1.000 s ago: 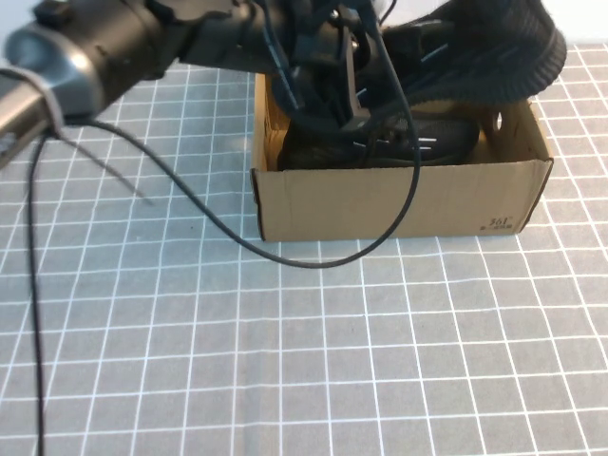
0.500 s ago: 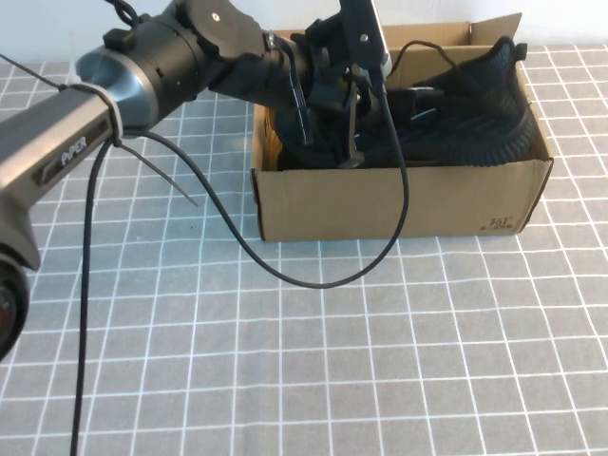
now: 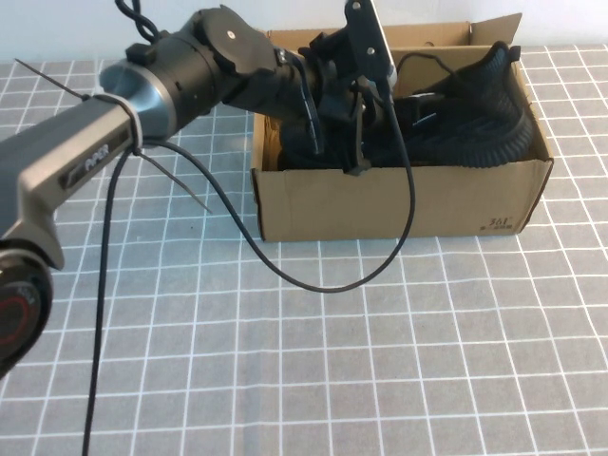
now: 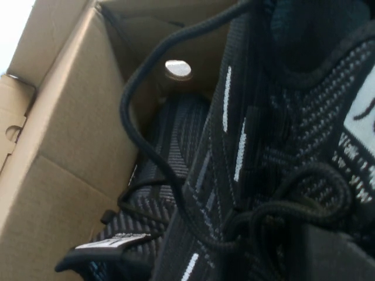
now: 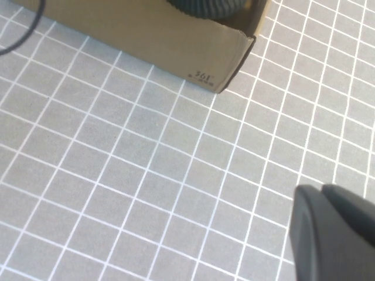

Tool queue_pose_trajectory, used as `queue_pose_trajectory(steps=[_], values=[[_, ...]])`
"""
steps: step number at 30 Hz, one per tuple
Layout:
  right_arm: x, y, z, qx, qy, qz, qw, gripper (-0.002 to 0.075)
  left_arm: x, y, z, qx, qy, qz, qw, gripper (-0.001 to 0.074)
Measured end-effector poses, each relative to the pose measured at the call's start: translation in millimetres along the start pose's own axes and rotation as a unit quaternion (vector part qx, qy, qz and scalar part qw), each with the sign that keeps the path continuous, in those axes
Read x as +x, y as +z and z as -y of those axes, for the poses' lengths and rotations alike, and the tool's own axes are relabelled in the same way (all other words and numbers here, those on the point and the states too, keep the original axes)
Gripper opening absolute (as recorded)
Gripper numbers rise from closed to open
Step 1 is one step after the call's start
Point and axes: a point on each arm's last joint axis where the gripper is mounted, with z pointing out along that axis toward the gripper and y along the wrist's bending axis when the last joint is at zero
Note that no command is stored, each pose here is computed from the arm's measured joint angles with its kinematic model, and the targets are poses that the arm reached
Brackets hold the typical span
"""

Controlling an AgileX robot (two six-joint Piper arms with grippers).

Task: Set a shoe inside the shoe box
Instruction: Place the shoe in the shoe box

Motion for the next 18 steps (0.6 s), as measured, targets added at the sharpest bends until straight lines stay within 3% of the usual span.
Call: queue_pose_trajectory(steps=[8, 18], values=[[-1, 0, 0, -0.002, 0.000, 0.004, 1.000, -0.0016, -1, 11, -1, -0.034, -0.008, 0.004, 0.999, 0.0021], [-1, 0, 0, -0.002, 0.000, 0.004, 1.000, -0.0016, 4, 16, 2, -0.024, 0.002, -0.007, 1.000, 0.0021]])
